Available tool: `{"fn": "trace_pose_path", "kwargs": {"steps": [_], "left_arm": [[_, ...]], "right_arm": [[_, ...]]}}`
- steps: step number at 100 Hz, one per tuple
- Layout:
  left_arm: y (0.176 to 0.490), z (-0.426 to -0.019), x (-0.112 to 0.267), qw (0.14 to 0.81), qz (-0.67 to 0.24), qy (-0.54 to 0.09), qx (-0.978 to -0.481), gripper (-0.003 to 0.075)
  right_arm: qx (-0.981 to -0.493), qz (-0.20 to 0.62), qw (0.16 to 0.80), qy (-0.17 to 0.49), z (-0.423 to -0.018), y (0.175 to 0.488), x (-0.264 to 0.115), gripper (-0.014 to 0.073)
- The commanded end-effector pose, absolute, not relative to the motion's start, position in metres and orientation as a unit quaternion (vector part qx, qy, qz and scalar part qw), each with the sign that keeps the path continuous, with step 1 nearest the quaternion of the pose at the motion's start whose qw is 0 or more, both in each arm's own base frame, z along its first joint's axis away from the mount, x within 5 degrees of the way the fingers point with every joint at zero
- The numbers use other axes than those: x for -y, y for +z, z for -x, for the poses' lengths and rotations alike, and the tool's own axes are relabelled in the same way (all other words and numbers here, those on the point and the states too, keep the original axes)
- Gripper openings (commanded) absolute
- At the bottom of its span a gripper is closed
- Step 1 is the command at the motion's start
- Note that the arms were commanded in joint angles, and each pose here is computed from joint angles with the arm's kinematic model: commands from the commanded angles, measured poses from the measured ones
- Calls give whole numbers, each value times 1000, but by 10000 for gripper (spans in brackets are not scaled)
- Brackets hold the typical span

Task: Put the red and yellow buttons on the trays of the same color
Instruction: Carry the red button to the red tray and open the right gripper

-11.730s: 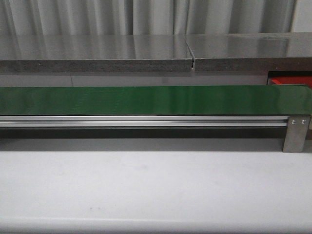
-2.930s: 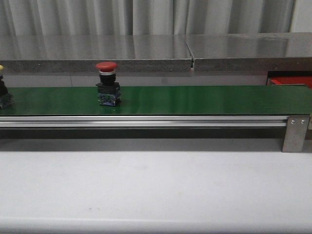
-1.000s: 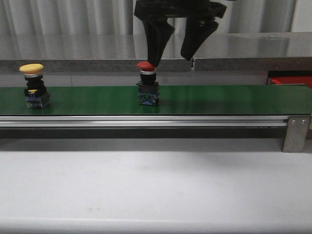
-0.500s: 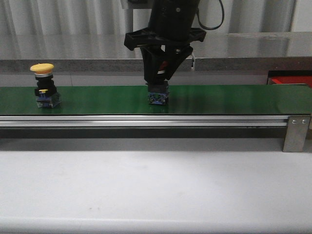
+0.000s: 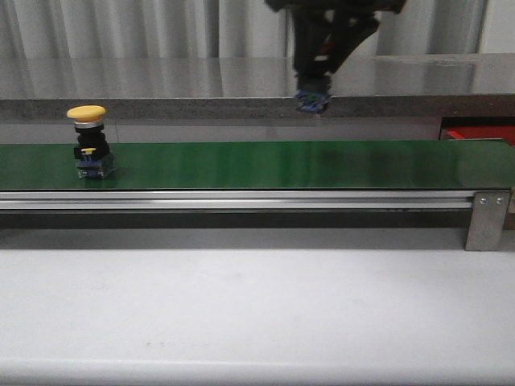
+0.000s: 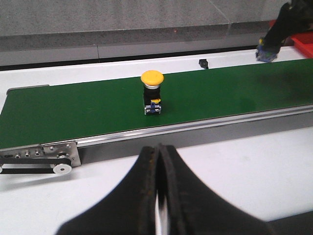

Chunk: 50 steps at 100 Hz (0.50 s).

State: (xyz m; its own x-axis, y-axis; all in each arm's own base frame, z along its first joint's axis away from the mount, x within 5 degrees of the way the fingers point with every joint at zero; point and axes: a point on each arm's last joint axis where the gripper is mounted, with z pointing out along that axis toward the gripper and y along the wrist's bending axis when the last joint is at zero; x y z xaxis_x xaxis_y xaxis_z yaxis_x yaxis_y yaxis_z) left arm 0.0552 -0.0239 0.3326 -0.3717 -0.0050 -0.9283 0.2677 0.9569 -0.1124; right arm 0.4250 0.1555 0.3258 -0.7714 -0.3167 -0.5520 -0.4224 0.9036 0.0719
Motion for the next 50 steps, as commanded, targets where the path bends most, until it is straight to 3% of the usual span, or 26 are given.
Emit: {"fn": "trace_pose_path", "kwargs": {"steps": [1, 50], "left_arm": [[345, -57, 24, 586, -72, -134, -796, -20], [345, -57, 24, 586, -72, -134, -796, -20]], "right_arm": [[-919, 157, 349, 92, -417, 379, -118, 144], [-937, -49, 345, 14, -429, 368, 54, 144]]}}
